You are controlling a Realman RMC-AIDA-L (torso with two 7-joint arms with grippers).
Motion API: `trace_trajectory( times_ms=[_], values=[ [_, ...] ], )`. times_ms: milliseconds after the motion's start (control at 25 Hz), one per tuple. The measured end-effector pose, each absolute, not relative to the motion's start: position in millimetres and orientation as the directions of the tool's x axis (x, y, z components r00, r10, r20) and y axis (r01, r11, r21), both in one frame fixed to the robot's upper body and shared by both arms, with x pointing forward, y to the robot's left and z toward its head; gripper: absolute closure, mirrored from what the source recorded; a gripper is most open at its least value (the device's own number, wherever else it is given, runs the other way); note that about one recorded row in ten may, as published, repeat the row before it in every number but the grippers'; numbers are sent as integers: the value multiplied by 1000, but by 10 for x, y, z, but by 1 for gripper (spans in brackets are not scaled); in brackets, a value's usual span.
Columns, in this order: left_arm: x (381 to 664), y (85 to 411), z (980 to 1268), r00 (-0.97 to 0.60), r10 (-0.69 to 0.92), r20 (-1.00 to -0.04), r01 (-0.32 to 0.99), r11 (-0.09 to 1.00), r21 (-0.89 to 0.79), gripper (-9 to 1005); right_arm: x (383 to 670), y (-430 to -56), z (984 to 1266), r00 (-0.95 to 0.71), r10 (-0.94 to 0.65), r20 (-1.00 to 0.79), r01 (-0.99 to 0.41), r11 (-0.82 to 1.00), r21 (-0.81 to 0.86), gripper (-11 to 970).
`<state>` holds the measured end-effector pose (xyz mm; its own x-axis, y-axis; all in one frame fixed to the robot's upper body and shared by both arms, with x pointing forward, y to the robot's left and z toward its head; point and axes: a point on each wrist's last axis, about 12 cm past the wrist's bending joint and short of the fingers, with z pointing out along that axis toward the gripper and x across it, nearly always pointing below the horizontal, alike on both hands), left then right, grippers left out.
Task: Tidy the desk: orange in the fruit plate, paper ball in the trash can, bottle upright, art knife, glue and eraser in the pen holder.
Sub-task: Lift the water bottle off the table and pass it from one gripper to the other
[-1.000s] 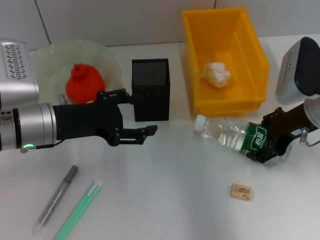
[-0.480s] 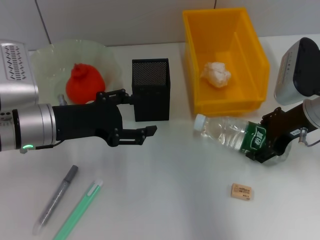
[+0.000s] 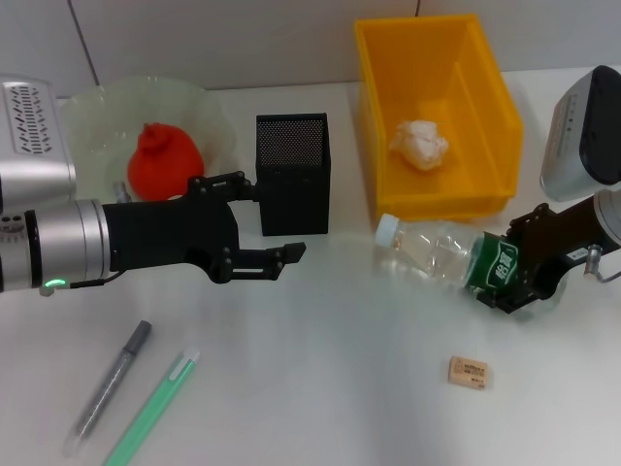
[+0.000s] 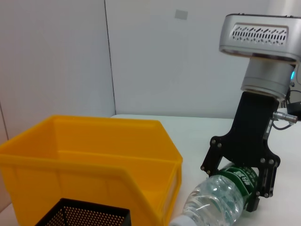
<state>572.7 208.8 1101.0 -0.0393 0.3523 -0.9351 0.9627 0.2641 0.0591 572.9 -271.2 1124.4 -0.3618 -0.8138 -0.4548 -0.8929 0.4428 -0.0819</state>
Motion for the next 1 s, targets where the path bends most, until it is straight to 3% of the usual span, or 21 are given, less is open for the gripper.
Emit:
trace_trajectory(
  times_ms=[1000],
  values=[
    [5753,2089,11047,-29,346,-938,961,269,70,162,5568,-2808,11539,-313,-757,-573,-869,473,-149,210]
  ],
)
